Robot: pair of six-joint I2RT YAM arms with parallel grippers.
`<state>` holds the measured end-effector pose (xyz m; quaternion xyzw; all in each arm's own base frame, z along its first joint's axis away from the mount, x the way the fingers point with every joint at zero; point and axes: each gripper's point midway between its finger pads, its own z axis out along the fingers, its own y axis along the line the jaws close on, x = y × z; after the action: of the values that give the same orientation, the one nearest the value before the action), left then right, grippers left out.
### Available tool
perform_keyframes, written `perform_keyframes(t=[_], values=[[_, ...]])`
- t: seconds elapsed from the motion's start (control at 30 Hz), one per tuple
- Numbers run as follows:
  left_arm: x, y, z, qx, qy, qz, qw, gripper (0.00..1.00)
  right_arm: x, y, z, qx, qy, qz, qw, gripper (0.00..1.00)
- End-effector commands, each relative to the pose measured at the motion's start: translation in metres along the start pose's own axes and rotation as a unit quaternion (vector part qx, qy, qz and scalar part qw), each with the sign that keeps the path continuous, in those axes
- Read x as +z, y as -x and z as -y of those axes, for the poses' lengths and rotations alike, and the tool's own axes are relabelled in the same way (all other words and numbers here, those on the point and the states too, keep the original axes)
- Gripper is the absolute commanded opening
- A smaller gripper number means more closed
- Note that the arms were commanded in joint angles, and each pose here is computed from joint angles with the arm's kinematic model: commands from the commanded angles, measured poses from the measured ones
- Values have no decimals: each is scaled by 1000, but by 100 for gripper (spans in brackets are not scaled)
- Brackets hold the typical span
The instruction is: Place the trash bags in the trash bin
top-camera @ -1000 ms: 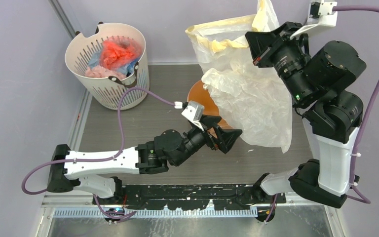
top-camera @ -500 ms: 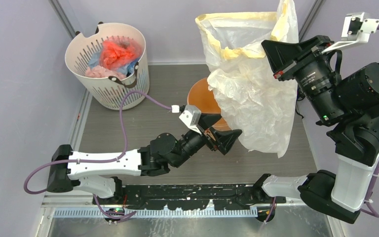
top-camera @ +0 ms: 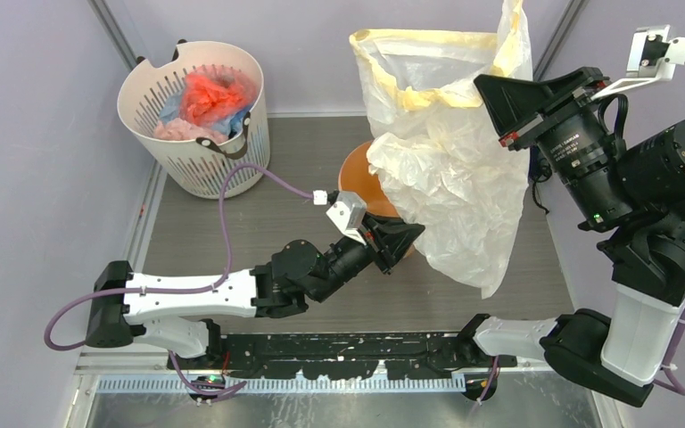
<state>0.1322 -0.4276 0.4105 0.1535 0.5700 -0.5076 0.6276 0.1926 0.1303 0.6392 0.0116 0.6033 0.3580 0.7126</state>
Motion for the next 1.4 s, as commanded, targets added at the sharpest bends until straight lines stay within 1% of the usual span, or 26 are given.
perform_keyframes(t=[0.0,0.17,0.37,0.7,0.97,1.1,1.17,1.23,1.37], values=[[0,37,10,-13,-16,35,999,16,-9,17,-4,8,11,27,1000,1],[-18,37,3,-16,-14,17,1000,10,-16,26,2,1,-3,40,999,1],[-41,25,-13,-22,1,-8,1000,7,-20,35,12,-3,-28,63,998,1],[-78,11,-40,-35,29,-28,999,6,-28,51,32,-2,-77,111,991,1],[-93,1,-51,-42,36,-35,998,5,-34,57,48,27,-109,156,981,1],[-98,-3,-51,-44,29,-39,998,5,-38,61,50,42,-110,172,978,1],[-99,-2,-46,-44,15,-40,998,9,-37,60,49,45,-107,172,978,1],[-101,3,-39,-40,-6,-39,998,17,-35,58,47,45,-101,168,980,1],[-107,18,-30,-30,-34,-32,998,41,-32,53,43,43,-93,157,982,1]])
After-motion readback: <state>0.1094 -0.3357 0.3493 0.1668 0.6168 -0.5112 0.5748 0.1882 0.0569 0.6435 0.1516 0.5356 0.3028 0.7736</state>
